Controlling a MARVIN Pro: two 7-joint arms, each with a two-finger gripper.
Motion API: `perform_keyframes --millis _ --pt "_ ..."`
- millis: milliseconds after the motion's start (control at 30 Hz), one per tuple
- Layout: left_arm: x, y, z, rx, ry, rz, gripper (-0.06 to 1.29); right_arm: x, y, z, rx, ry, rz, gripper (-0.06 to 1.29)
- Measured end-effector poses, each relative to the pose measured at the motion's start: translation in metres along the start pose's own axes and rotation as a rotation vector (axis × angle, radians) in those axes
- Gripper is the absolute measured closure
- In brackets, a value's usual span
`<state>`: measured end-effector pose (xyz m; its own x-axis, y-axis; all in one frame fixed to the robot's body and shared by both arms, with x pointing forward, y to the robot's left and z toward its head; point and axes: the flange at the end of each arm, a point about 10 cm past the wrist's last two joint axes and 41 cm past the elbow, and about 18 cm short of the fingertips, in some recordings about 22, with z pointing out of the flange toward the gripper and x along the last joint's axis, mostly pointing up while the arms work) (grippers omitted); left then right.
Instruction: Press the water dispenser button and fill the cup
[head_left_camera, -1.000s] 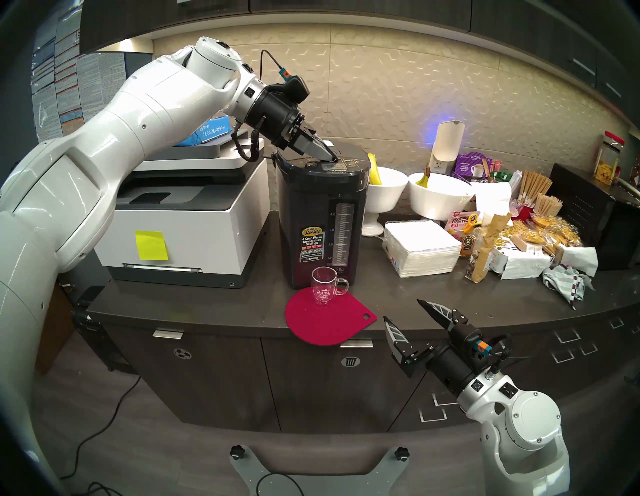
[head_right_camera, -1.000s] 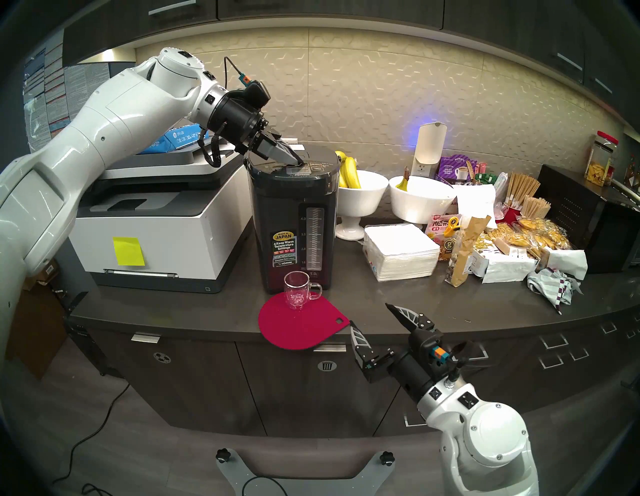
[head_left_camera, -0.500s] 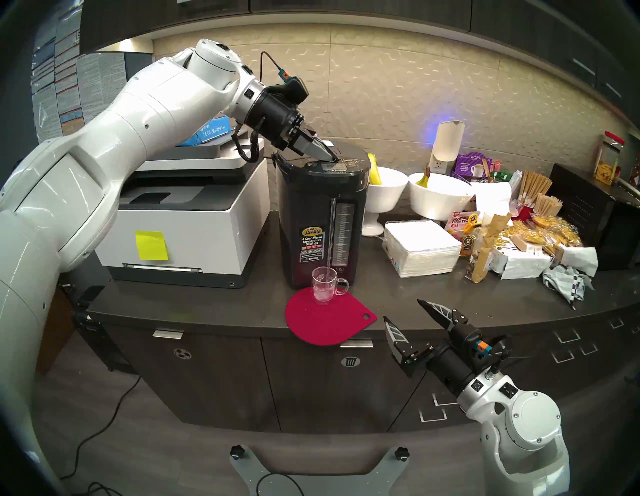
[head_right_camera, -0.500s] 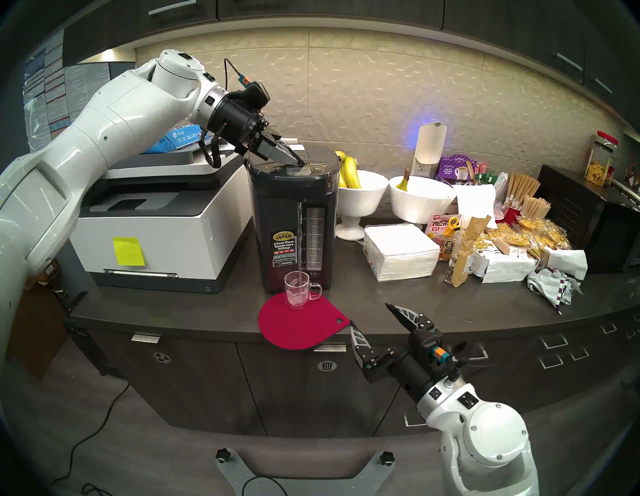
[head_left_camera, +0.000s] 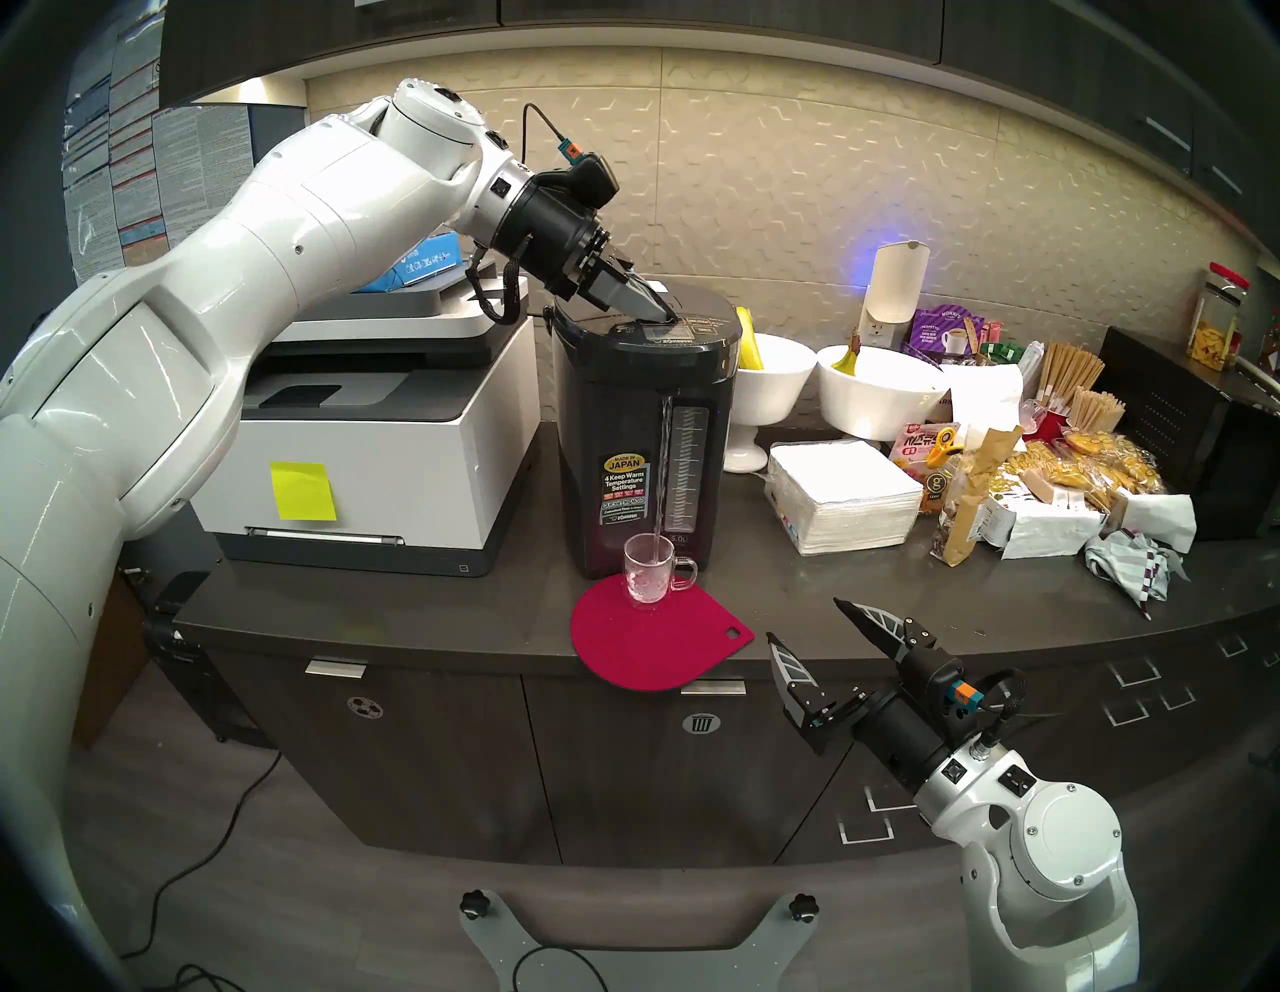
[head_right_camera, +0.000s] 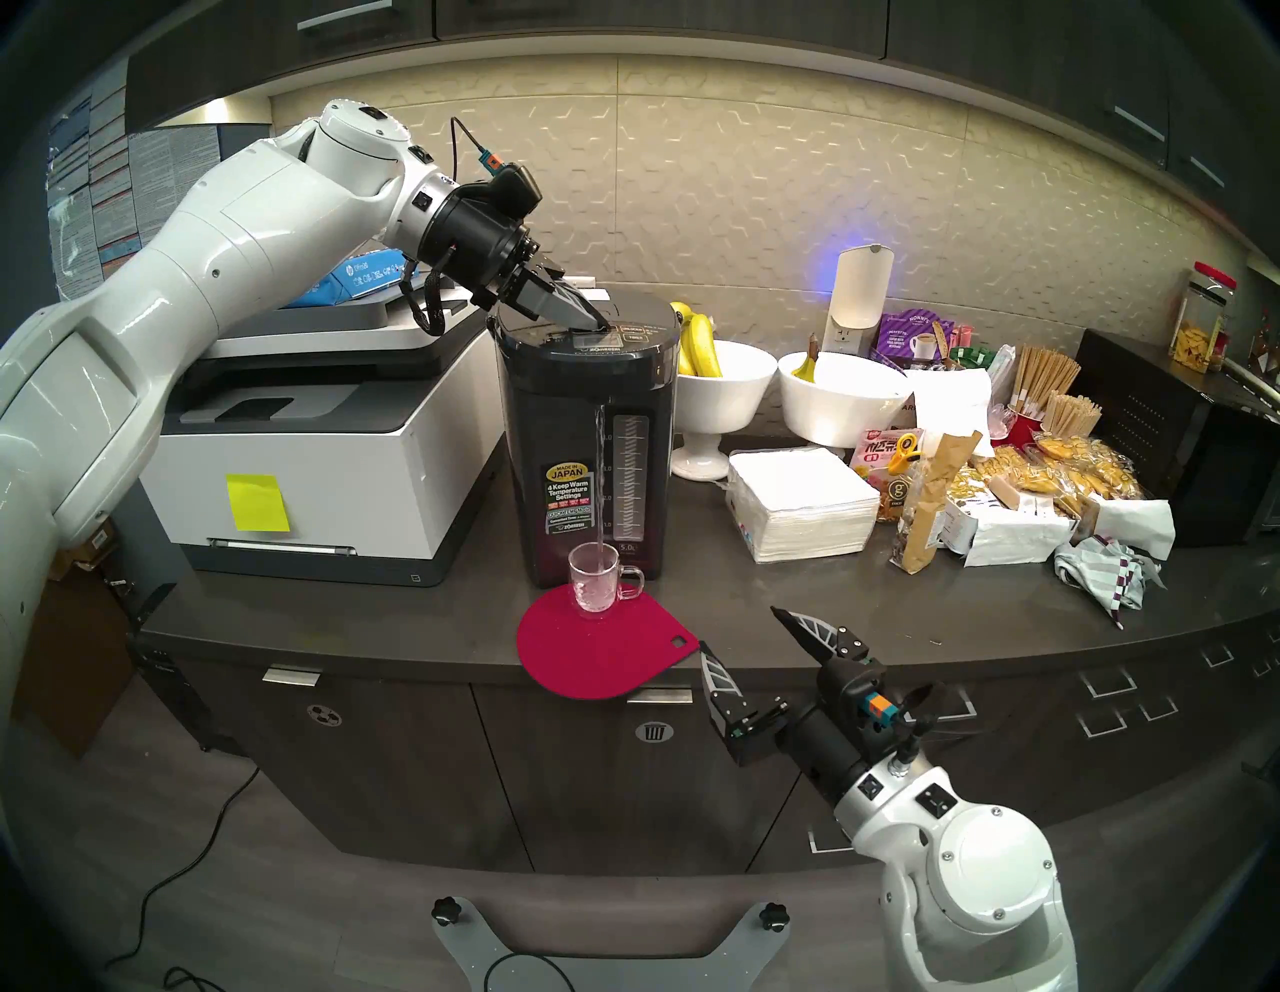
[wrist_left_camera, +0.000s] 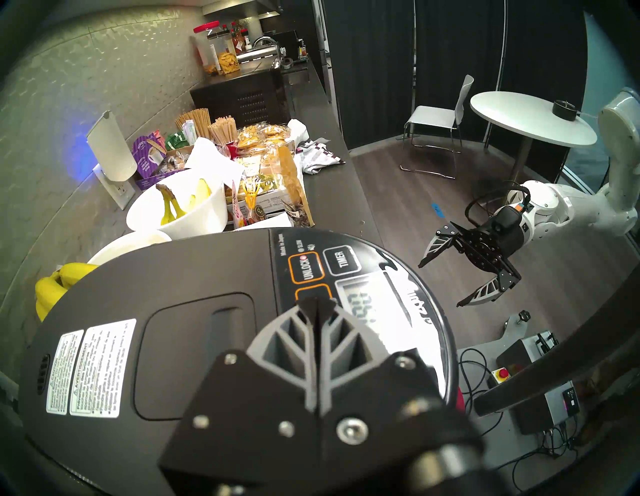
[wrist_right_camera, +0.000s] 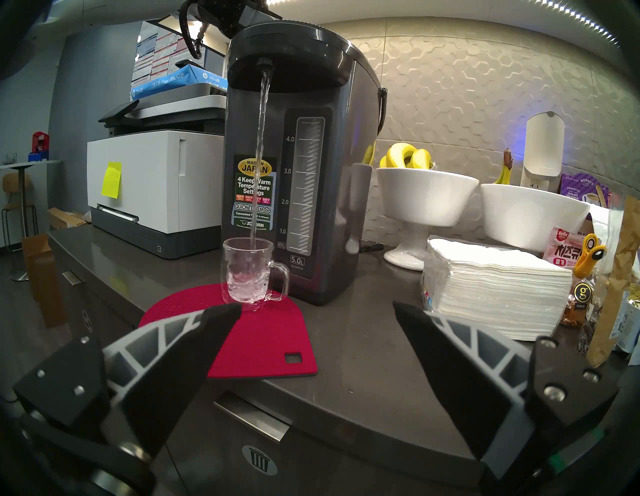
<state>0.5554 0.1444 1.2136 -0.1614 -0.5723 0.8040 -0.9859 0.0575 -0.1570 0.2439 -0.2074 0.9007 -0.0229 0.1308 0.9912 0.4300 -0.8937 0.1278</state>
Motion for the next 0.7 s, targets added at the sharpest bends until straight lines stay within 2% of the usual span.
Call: perform_keyframes --millis 700 --pt "0.0030 0.0027 0.0019 -0.005 -0.011 0.001 1.25 0.0000 0.0000 0.0000 0.000 0.000 0.000 -0.02"
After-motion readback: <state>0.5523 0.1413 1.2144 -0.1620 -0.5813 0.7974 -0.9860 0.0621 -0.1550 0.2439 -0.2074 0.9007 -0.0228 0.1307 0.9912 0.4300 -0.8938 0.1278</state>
